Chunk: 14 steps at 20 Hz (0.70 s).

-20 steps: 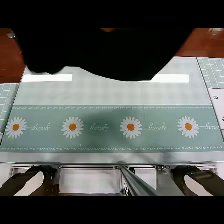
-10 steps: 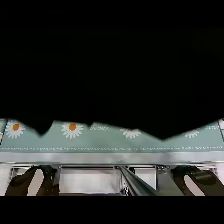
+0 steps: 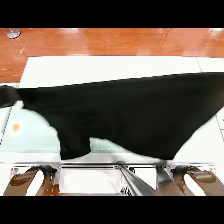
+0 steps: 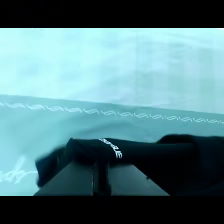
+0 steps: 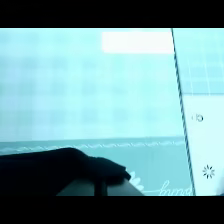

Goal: Fold the shirts.

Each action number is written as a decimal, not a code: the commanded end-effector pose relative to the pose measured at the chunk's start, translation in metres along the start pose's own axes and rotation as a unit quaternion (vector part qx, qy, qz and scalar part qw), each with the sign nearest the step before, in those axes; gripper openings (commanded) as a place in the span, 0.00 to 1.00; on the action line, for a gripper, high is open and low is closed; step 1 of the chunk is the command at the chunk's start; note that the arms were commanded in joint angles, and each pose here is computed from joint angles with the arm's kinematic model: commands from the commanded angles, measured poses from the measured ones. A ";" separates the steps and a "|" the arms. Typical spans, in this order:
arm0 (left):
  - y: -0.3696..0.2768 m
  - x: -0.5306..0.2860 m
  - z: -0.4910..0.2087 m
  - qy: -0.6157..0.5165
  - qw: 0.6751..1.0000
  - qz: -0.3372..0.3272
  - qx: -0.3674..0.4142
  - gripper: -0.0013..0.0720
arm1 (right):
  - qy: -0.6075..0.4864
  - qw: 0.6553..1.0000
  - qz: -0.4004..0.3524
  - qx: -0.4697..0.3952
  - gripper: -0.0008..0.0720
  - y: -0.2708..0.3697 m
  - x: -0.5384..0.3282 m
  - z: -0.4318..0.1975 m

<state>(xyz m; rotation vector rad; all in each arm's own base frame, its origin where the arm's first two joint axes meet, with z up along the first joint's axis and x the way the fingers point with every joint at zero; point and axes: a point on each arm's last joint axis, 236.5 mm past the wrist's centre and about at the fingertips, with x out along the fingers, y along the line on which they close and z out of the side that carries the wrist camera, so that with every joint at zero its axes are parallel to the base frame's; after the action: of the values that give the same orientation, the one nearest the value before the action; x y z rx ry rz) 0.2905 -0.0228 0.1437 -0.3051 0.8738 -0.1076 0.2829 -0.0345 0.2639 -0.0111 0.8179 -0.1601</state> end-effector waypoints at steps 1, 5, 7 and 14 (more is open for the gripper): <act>0.011 0.092 -0.007 -0.003 0.997 -0.024 -0.067 0.05 | 0.042 0.995 0.052 0.070 0.06 0.008 0.110 0.011; 0.010 0.171 0.024 -0.028 0.996 -0.023 -0.086 0.05 | 0.064 0.977 0.156 0.130 0.06 0.043 0.214 0.035; 0.008 0.203 0.043 -0.030 0.994 -0.022 -0.104 0.05 | 0.085 0.961 0.200 0.172 0.06 0.064 0.260 0.040; 0.010 0.266 0.079 -0.001 0.986 -0.027 -0.162 0.11 | 0.143 0.918 0.272 0.251 0.26 0.114 0.355 0.043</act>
<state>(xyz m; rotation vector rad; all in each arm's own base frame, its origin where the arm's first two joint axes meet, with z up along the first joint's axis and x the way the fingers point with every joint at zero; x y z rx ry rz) 0.4988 -0.0492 0.0058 -0.5718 0.8568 -0.0293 0.5448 0.0046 0.0533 0.6025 1.0036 0.1248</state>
